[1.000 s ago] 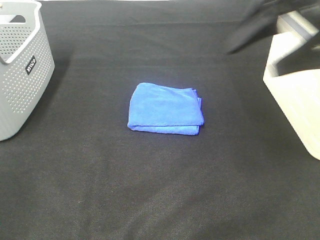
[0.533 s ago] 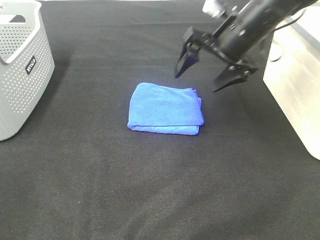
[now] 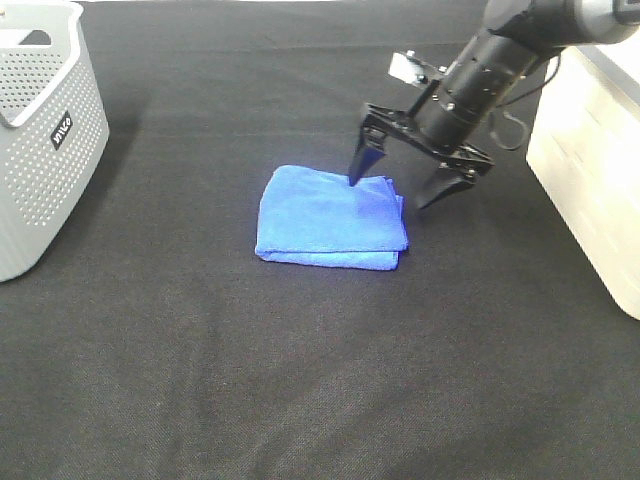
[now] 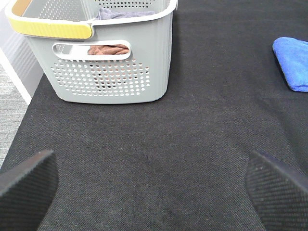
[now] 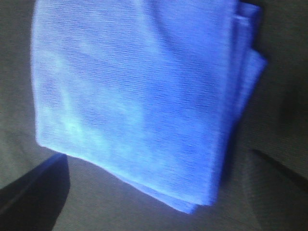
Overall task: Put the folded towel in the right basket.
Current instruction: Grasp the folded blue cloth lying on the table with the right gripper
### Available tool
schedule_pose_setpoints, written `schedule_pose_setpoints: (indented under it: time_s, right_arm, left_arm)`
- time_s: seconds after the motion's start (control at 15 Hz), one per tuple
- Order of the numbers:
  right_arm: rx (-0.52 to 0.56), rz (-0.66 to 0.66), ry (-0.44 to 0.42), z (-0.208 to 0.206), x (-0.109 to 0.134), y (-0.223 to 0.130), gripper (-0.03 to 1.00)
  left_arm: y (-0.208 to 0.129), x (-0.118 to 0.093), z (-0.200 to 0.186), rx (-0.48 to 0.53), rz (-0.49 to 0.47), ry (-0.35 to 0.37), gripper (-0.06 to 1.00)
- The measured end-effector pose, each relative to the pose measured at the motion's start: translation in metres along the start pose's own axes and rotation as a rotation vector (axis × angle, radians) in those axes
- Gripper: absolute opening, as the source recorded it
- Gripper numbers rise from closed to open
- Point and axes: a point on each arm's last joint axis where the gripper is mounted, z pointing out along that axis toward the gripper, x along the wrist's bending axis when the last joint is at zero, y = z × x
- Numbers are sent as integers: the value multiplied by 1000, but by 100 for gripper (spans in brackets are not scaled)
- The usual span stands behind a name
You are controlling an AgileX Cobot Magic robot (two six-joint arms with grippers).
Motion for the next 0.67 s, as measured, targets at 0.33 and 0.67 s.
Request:
schedule_pose_setpoints:
  time_s: [0.33, 0.67]
  right_arm:
    - [9, 38, -25, 14, -19, 3, 92]
    - [62, 72, -34, 35, -35, 0, 91]
  left_arm:
    - [0, 0, 0, 0, 0, 0, 99]
    - [0, 0, 0, 0, 0, 0, 99]
